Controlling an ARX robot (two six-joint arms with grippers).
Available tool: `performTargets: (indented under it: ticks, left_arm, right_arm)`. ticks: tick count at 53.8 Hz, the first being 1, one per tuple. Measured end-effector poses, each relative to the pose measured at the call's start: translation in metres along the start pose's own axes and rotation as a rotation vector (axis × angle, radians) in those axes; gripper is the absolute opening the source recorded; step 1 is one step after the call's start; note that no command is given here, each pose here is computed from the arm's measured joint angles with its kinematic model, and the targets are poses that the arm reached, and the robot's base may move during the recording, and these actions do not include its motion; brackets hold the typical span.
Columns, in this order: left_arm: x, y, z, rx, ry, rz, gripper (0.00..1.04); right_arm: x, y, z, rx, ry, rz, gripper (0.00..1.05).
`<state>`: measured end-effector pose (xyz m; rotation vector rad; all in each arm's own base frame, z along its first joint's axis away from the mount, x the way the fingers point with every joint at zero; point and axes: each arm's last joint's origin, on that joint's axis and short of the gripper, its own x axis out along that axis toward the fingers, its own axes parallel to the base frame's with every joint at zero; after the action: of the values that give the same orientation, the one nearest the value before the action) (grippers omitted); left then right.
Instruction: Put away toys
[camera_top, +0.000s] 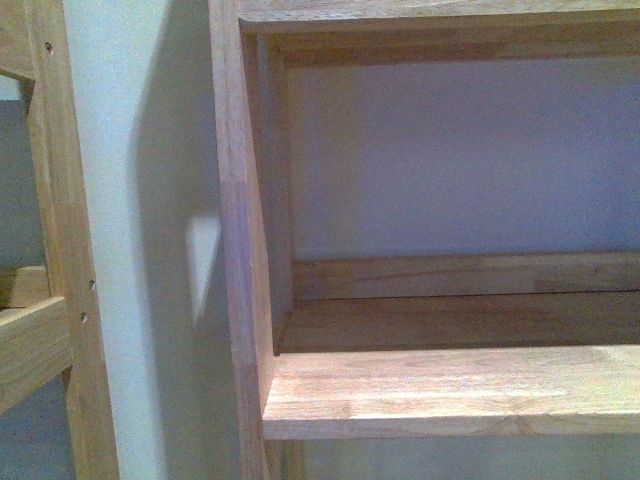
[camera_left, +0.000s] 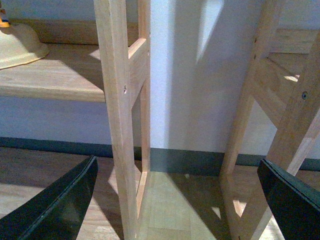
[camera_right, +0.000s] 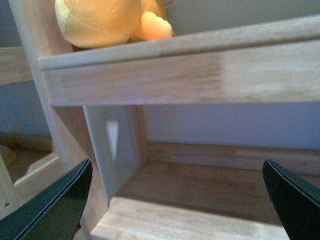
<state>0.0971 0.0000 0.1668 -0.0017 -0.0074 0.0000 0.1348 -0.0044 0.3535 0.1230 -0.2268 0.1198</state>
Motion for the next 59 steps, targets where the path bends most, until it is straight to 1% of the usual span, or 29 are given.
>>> performTargets:
  ticks: [5,9,11,12,15,19,28,32,33,35,38,40,41,45,59]
  left_arm:
    - [0.000,0.000,0.000,0.000,0.000,0.000,0.99]
    - [0.000,0.000,0.000,0.000,0.000,0.000,0.99]
    - [0.000,0.000,0.000,0.000,0.000,0.000,0.99]
    - [0.000,0.000,0.000,0.000,0.000,0.000,0.99]
    - [0.000,0.000,0.000,0.000,0.000,0.000,0.99]
    - [0.000,0.000,0.000,0.000,0.000,0.000,0.99]
    - [0.000,0.000,0.000,0.000,0.000,0.000,0.99]
    - [0.000,0.000,0.000,0.000,0.000,0.000,0.99]
    - [0.000,0.000,0.000,0.000,0.000,0.000,0.99]
    - [0.000,0.000,0.000,0.000,0.000,0.000,0.99]
    - [0.000,0.000,0.000,0.000,0.000,0.000,0.99]
    - [0.000,0.000,0.000,0.000,0.000,0.000,0.99]
    - [0.000,0.000,0.000,0.000,0.000,0.000,0.99]
    - [0.000,0.000,0.000,0.000,0.000,0.000,0.99]
    - [0.000,0.000,0.000,0.000,0.000,0.000,0.99]
  right_arm:
    - [-0.017,-0.002,-0.008,0.005,0.004,-0.015,1.04]
    - [-0.029,-0.004,-0.013,-0.010,0.012,-0.056,1.03]
    - [-0.037,-0.002,-0.016,-0.029,0.070,-0.124,0.96]
    - [-0.038,-0.001,-0.018,-0.035,0.086,-0.132,0.94]
    - [-0.045,0.002,-0.029,-0.058,0.163,-0.141,0.86]
    - [-0.049,0.003,-0.046,-0.081,0.204,-0.119,0.76]
    - [-0.054,-0.001,-0.078,-0.101,0.235,-0.126,0.53]
    - [-0.058,-0.002,-0.092,-0.110,0.230,-0.124,0.38]
    - [-0.059,-0.002,-0.093,-0.110,0.229,-0.124,0.36]
    - [-0.060,-0.003,-0.099,-0.113,0.229,-0.123,0.29]
    - [-0.062,-0.004,-0.104,-0.114,0.232,-0.124,0.22]
    - [-0.063,-0.004,-0.110,-0.114,0.234,-0.124,0.15]
    - [-0.063,-0.005,-0.112,-0.117,0.234,-0.124,0.14]
    - [-0.066,-0.006,-0.122,-0.116,0.236,-0.124,0.16]
    - [-0.070,-0.008,-0.140,-0.117,0.236,-0.123,0.16]
